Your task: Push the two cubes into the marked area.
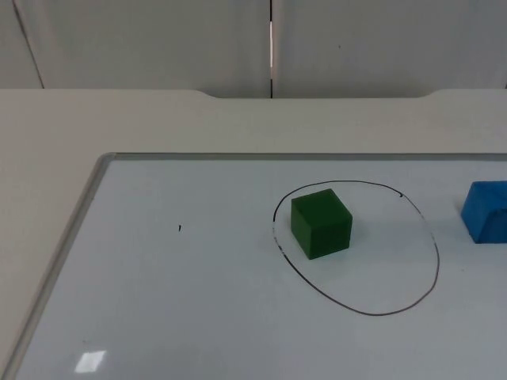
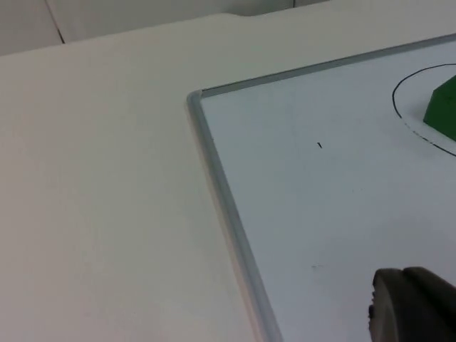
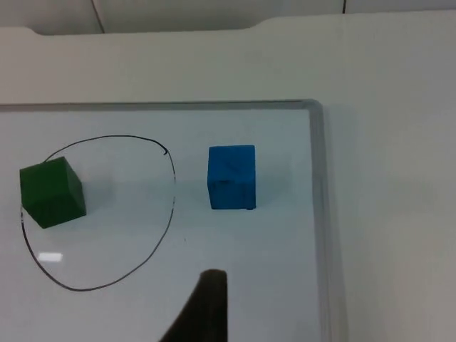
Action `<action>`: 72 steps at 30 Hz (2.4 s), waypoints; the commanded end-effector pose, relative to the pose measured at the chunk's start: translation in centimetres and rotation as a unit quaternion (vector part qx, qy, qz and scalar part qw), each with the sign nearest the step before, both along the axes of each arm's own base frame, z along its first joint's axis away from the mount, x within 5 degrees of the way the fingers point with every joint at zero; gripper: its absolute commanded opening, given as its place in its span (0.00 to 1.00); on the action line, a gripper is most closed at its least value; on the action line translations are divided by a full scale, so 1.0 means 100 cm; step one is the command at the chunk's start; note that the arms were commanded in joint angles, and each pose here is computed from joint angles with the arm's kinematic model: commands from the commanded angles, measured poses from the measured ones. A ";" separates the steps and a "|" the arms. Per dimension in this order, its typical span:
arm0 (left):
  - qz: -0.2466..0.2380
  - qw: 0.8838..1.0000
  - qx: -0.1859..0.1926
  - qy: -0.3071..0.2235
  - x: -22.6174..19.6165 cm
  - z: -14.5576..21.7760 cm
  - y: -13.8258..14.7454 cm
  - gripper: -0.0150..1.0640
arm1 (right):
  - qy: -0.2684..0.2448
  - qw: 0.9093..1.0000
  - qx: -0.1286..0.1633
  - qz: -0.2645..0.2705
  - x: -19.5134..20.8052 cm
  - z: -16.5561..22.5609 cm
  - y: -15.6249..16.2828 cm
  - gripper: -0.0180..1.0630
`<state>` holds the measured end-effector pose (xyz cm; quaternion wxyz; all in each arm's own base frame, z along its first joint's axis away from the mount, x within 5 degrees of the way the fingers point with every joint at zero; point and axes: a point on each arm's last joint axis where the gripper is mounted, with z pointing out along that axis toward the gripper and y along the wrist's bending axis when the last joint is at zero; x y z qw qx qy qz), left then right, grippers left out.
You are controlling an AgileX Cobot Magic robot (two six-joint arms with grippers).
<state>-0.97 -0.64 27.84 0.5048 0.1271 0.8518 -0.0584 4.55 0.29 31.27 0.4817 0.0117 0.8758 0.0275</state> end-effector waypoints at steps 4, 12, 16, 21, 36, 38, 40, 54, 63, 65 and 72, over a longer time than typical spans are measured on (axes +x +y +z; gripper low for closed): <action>0.009 1.000 0.005 -0.004 0.001 -0.001 0.002 0.01 | 0.036 0.999 0.002 -0.004 0.034 0.015 0.000 0.77; 0.032 0.999 -0.009 -0.004 0.004 -0.004 0.003 0.01 | 0.074 0.997 0.001 -0.004 0.077 0.028 0.000 0.76; 0.041 0.999 -0.013 -0.003 0.004 -0.004 0.005 0.01 | 0.092 0.996 0.001 -0.005 0.103 0.032 0.001 0.76; 0.042 0.999 -0.013 -0.003 0.004 -0.004 0.005 0.01 | 0.108 0.994 0.000 -0.006 0.138 0.026 0.001 0.76; 0.052 0.998 -0.017 -0.002 0.005 -0.004 0.006 0.01 | 0.112 0.994 -0.017 -0.005 0.205 -0.014 0.000 0.12; 0.052 0.998 -0.017 -0.002 0.005 -0.004 0.006 0.01 | 0.108 0.994 -0.017 -0.006 0.210 -0.017 0.000 0.06; 0.052 0.998 -0.017 -0.002 0.005 -0.004 0.006 0.01 | 0.106 0.994 -0.017 -0.006 0.220 -0.025 0.000 0.02; 0.052 0.998 -0.017 -0.002 0.005 -0.004 0.006 0.01 | 0.157 0.987 -0.018 -0.005 0.267 -0.093 0.000 0.02; 0.052 0.998 -0.017 -0.002 0.005 -0.004 0.006 0.01 | 0.202 0.979 -0.018 -0.004 0.285 -0.145 0.000 0.02; 0.052 0.998 -0.017 -0.002 0.005 -0.004 0.006 0.01 | 0.222 0.975 -0.019 -0.004 0.287 -0.160 0.000 0.02; 0.052 0.998 -0.017 -0.002 0.005 -0.004 0.006 0.01 | 0.233 0.972 -0.019 -0.003 0.292 -0.181 0.000 0.02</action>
